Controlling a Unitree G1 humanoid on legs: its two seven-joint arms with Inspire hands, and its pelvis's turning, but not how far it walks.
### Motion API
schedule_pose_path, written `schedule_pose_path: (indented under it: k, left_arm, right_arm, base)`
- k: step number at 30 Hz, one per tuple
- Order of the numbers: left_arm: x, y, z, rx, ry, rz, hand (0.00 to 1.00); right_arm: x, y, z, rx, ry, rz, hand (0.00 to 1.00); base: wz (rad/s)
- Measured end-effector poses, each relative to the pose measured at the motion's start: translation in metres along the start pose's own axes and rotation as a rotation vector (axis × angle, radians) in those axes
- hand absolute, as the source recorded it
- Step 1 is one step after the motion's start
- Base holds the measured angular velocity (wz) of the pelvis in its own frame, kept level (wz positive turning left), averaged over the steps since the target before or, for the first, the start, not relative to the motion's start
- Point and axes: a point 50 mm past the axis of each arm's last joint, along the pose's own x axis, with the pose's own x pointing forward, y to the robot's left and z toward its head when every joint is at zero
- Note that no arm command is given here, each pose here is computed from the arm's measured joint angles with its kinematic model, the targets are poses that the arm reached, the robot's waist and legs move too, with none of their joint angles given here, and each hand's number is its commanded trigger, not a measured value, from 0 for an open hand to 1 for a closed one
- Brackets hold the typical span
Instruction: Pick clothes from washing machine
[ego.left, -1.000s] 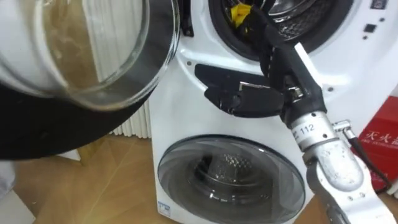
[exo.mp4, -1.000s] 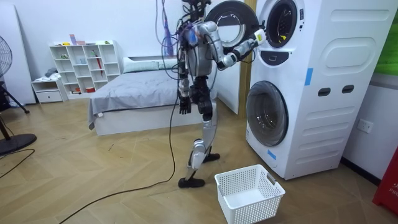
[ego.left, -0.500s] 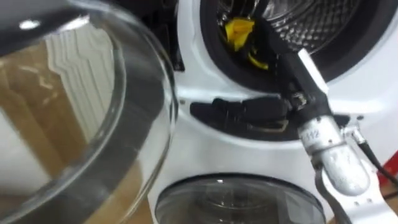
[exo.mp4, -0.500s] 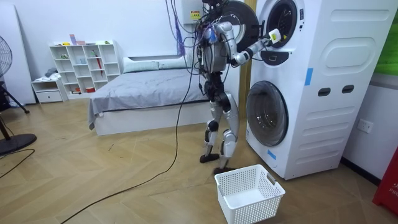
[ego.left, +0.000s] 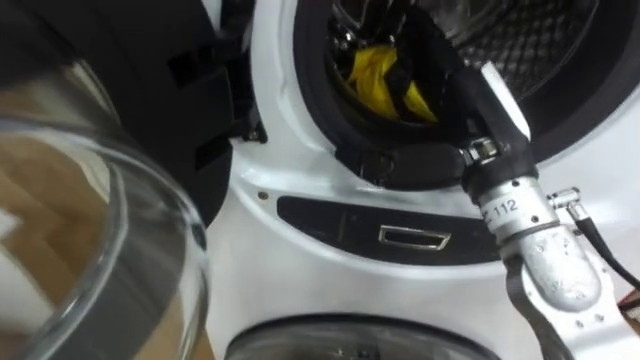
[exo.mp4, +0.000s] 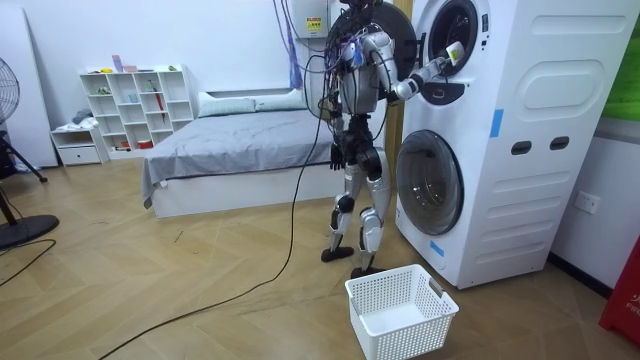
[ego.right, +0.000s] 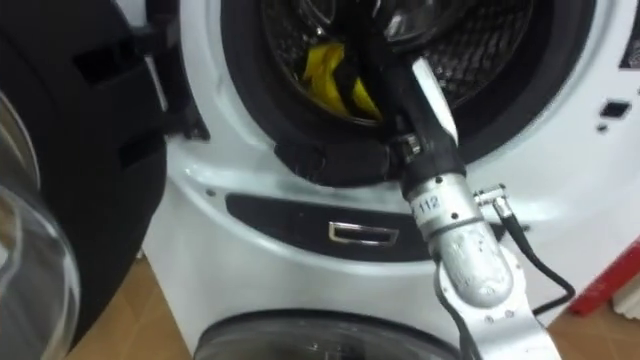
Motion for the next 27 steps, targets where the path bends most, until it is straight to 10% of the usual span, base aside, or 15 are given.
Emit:
schedule_pose_path:
  k: [15, 27]
  left_arm:
    - [-0.004, -0.004, -0.022, 0.022, 0.032, -0.009, 0.0]
    - [-0.007, -0.006, -0.035, 0.058, 0.054, -0.014, 0.0]
  right_arm:
    - [-0.004, -0.018, 0.032, 0.456, -0.162, 0.072, 0.0]
    - [-0.005, -0.029, 0.034, 0.464, -0.186, 0.039, 0.0]
  base:
    - [0.01]
    - [0.0]
